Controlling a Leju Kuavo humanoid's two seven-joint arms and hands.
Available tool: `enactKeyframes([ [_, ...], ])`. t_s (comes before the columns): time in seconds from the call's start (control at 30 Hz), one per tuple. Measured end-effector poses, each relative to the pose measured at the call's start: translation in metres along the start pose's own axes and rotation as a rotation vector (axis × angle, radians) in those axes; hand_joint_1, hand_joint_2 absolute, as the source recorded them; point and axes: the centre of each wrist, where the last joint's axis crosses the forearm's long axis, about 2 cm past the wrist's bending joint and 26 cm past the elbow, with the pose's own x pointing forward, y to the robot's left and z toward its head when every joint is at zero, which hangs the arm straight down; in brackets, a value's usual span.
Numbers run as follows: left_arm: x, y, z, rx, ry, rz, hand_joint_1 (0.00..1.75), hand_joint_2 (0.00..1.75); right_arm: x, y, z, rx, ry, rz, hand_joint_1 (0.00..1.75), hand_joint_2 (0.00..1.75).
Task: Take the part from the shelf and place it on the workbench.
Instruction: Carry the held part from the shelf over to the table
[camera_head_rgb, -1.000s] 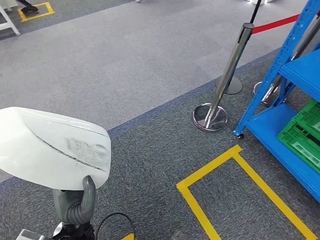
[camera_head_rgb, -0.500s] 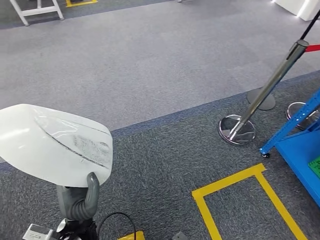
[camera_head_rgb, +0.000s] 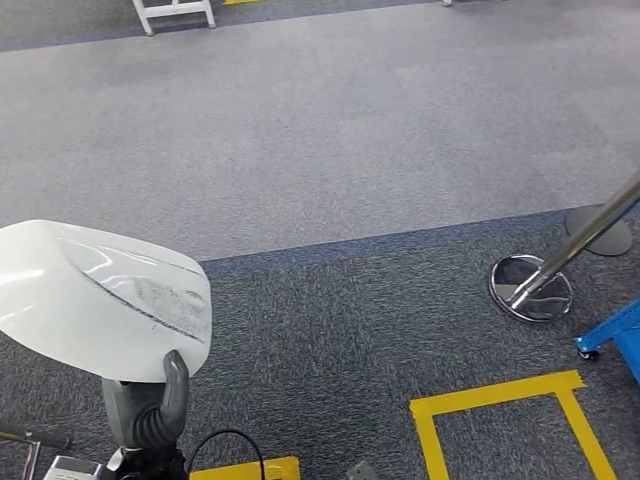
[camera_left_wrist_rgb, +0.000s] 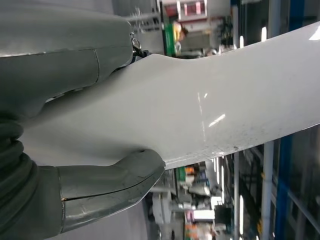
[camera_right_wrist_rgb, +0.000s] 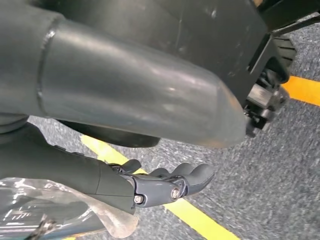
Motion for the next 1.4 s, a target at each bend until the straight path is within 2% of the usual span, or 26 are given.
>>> enactKeyframes([
  [0.4,0.008,0.007,-0.003,0.057,-0.022,-0.014,1.75,1.75,0.002,-0.001,0.000,-0.024,-0.012,-0.004,0.00,0.00],
  [0.8,0.025,0.029,-0.014,0.129,-0.099,-0.021,1.75,1.75,0.000,-0.001,0.000,-0.025,-0.029,0.030,0.00,0.00],
  [1.07,0.027,0.036,0.001,0.160,-0.055,-0.027,1.75,1.75,-0.001,0.001,0.000,0.012,0.041,0.068,0.00,0.00],
  [1.4,0.029,0.034,0.003,0.195,-0.050,-0.023,1.75,1.75,0.003,0.000,0.000,0.013,0.043,0.079,0.00,0.00],
])
